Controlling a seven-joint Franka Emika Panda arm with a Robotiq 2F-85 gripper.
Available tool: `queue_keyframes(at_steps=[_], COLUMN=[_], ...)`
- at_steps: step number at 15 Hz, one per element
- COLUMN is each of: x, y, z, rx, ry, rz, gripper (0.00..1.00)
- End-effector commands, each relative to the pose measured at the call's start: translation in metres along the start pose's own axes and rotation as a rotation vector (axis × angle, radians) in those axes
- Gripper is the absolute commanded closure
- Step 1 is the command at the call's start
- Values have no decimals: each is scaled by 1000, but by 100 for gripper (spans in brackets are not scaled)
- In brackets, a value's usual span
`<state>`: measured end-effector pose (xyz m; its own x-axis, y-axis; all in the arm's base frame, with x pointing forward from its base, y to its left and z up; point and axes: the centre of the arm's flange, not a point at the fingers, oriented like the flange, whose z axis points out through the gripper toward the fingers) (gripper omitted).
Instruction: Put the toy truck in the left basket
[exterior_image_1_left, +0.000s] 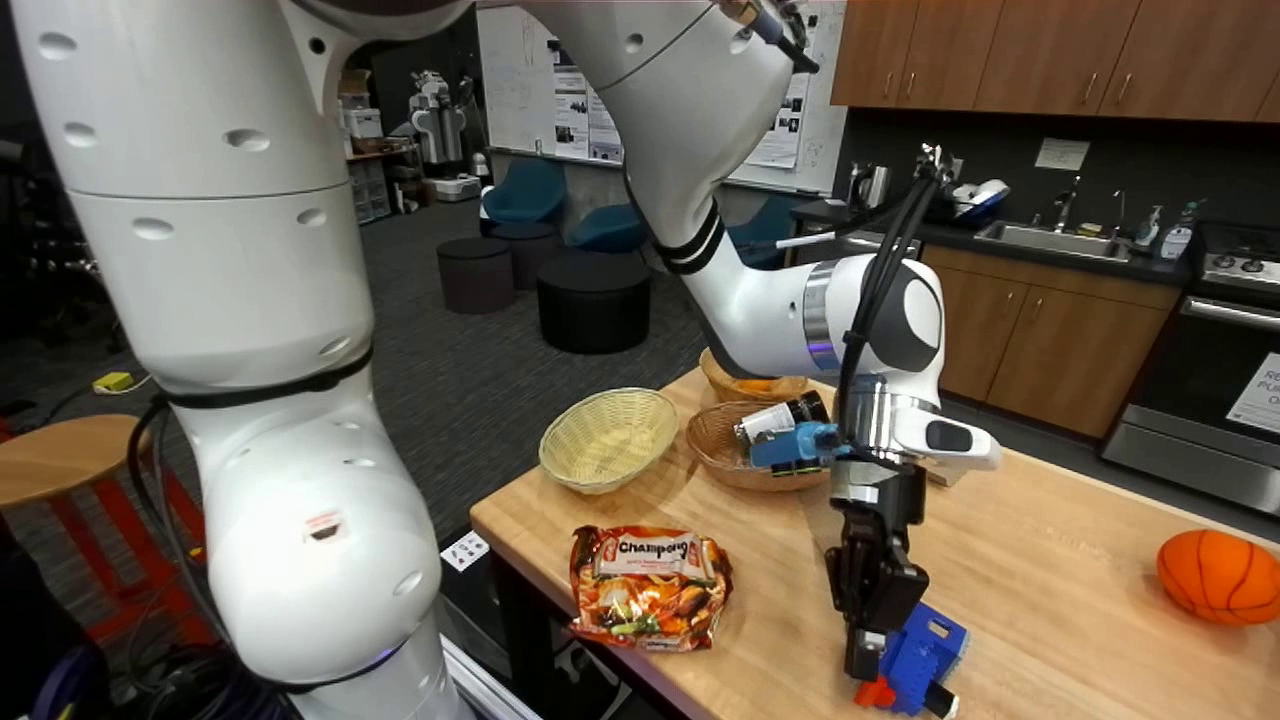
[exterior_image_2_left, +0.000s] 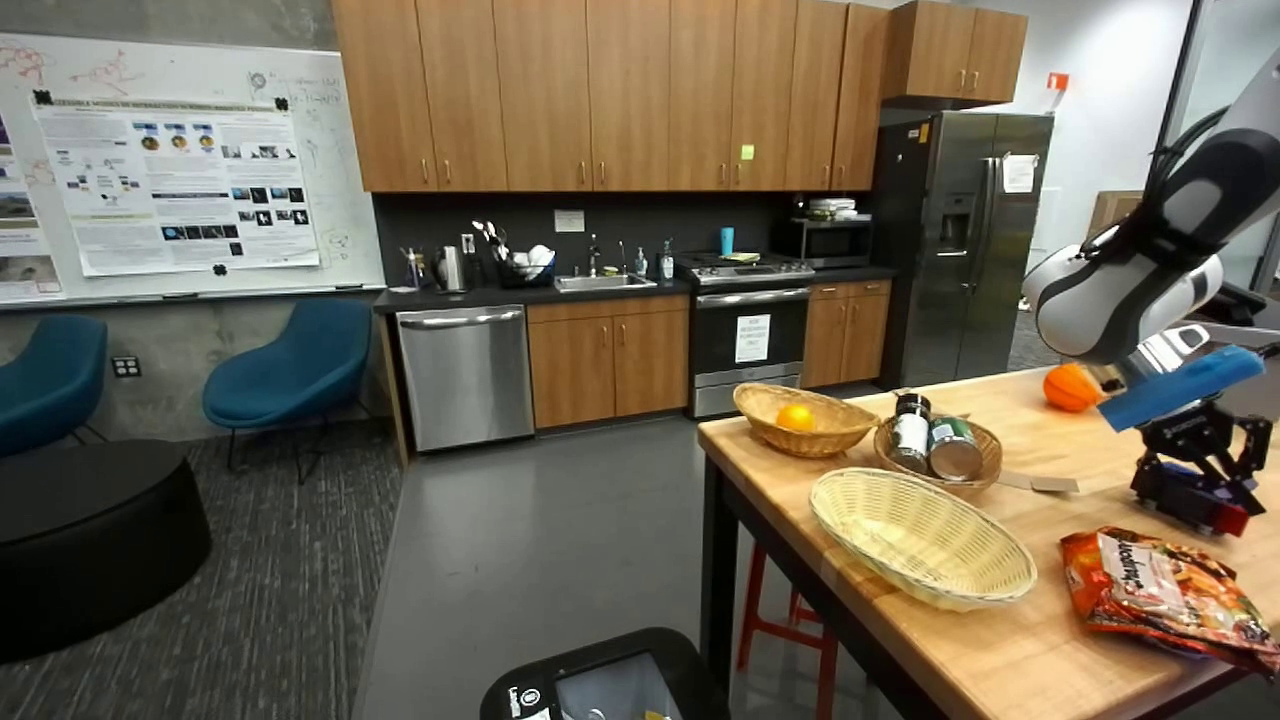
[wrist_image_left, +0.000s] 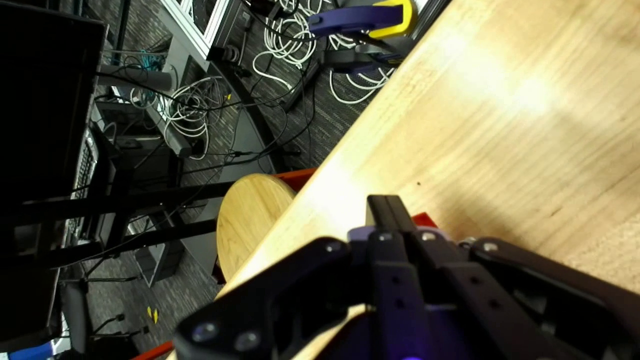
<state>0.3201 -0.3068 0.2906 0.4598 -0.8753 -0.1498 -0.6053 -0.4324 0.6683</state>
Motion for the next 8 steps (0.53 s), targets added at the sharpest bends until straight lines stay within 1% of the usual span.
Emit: queue_keyframes(at_steps=[1, 2, 3, 4, 5, 7, 8], x=[1, 0, -2, -6, 3, 0, -1], y=[12, 11, 9, 8, 3, 0, 0], z=[-19, -24, -28, -34, -20, -26, -28], rx=[-5, 2, 0, -2, 6, 5, 4], ry=[30, 34, 45, 55, 33, 43, 46], rz=[0, -8, -22, -35, -6, -17, -20], gripper=[100, 74, 74, 69, 89, 75, 70])
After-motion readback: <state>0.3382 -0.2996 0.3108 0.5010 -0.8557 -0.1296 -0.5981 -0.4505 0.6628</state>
